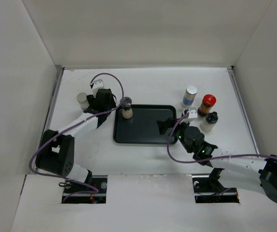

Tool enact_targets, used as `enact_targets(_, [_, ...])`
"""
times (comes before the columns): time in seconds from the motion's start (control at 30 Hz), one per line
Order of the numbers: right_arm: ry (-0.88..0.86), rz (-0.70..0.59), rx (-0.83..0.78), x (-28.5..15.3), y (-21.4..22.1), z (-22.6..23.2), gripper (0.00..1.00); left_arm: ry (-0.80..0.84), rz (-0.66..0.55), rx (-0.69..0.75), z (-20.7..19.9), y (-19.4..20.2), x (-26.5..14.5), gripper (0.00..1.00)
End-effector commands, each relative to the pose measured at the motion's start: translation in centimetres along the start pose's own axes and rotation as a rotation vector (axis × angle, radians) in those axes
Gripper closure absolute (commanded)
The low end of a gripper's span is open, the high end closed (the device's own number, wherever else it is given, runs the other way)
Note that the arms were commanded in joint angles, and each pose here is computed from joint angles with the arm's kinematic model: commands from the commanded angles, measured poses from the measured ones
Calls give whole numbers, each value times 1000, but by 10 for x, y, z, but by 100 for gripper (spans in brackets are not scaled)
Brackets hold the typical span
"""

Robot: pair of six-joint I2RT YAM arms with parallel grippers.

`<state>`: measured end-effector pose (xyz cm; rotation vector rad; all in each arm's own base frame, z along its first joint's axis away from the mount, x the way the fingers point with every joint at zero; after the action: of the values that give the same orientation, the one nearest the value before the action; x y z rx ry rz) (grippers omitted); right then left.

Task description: Organize the condiment bottles

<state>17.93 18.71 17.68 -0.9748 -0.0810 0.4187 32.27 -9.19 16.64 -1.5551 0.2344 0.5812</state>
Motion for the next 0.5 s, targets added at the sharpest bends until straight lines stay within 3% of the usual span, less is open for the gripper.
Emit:
enact_targets(0.0, [-49,-61,43,0,-14,10,0,34,-233,-111,0,-46,-44,62])
enact_targets(0.47, [-50,-76,52,-3,-16,9,0,192,-208,3,-21,-3,-123,62])
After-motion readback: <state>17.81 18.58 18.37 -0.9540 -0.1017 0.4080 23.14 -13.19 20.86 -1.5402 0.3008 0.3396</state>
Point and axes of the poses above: each gripper's point midway between its finger pads, its own x axis out along the fingers, its own z axis along the line the jaws close on, y = z × x, the point moved 10 cm from there along -x, back along the fingers, and after that the axes turned 9 degrees about x, right-handed, at the moved point
